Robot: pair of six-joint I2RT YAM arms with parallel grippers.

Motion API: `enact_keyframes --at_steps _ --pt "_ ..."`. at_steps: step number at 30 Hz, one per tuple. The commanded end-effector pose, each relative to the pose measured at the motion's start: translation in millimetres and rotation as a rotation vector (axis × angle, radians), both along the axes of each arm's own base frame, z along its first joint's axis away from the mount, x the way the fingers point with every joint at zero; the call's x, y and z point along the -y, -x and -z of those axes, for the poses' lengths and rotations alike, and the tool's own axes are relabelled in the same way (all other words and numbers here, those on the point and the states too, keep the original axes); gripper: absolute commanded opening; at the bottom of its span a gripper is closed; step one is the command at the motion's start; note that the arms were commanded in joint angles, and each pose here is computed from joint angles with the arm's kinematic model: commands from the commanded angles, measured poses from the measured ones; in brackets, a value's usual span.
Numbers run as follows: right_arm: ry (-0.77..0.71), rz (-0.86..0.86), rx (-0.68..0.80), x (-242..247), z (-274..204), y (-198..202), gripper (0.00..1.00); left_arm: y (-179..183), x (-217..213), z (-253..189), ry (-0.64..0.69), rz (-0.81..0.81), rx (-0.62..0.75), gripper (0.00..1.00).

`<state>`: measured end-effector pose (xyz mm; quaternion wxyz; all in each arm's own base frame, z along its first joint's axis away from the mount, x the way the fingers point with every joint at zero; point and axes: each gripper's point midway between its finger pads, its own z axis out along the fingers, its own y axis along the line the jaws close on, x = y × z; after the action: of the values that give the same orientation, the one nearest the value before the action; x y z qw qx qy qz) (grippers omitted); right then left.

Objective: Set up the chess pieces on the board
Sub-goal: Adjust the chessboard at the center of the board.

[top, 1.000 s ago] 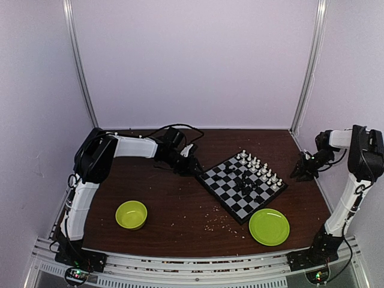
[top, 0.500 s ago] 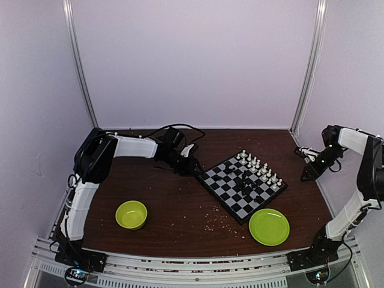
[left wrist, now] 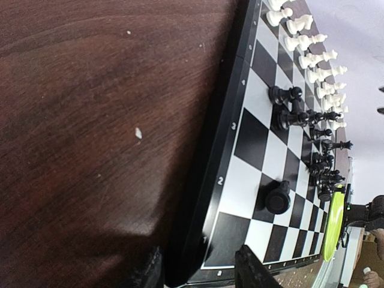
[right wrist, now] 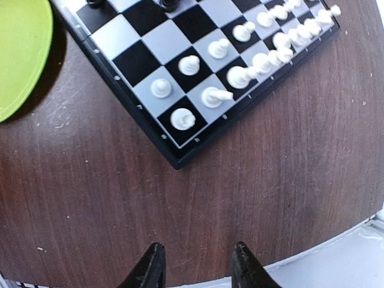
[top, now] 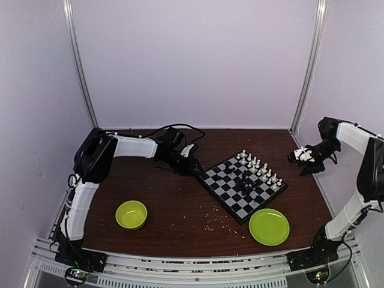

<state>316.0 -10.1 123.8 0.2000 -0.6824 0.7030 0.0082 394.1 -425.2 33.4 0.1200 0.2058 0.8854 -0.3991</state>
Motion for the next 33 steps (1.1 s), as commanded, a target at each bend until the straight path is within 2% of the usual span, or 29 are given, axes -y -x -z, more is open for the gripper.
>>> enact_keyframes --at_steps 1,5,7,10,15,20,25,28,33 --pt "0.106 0.026 -0.091 21.4 -3.0 -19.0 0.34 -2.1 -3.6 -10.7 0.000 0.008 0.033 0.42" --pt "0.198 0.207 -0.114 46.3 10.9 -33.4 0.36 -1.9 -4.5 -10.0 -0.005 0.009 0.035 0.42" --pt "0.193 0.378 -0.138 52.5 12.6 -45.8 0.36 -2.4 -4.2 -10.2 -0.004 0.008 0.033 0.42" --pt "0.046 0.595 -0.329 36.8 5.0 -46.7 0.35 -3.0 -3.3 -11.2 0.000 0.006 0.032 0.42" --pt "-0.180 0.973 -0.661 -1.7 11.4 -24.2 0.36 -7.1 -3.3 -14.0 0.008 -0.007 0.036 0.43" --pt "-0.165 1.118 -0.854 -14.4 50.3 9.1 0.36 -10.7 -2.5 -13.5 0.018 -0.018 0.029 0.43" --pt "-0.239 1.262 -1.053 -27.5 69.0 27.5 0.34 -12.2 -1.8 -15.5 0.023 -0.020 0.029 0.43" --pt "-0.269 1.356 -1.079 -23.3 79.1 21.8 0.26 -11.9 -1.7 -15.6 0.023 -0.019 0.028 0.43" --pt "-0.315 1.538 -0.998 -3.8 91.3 7.0 0.18 -9.5 -3.1 -14.4 0.018 -0.019 0.023 0.43"
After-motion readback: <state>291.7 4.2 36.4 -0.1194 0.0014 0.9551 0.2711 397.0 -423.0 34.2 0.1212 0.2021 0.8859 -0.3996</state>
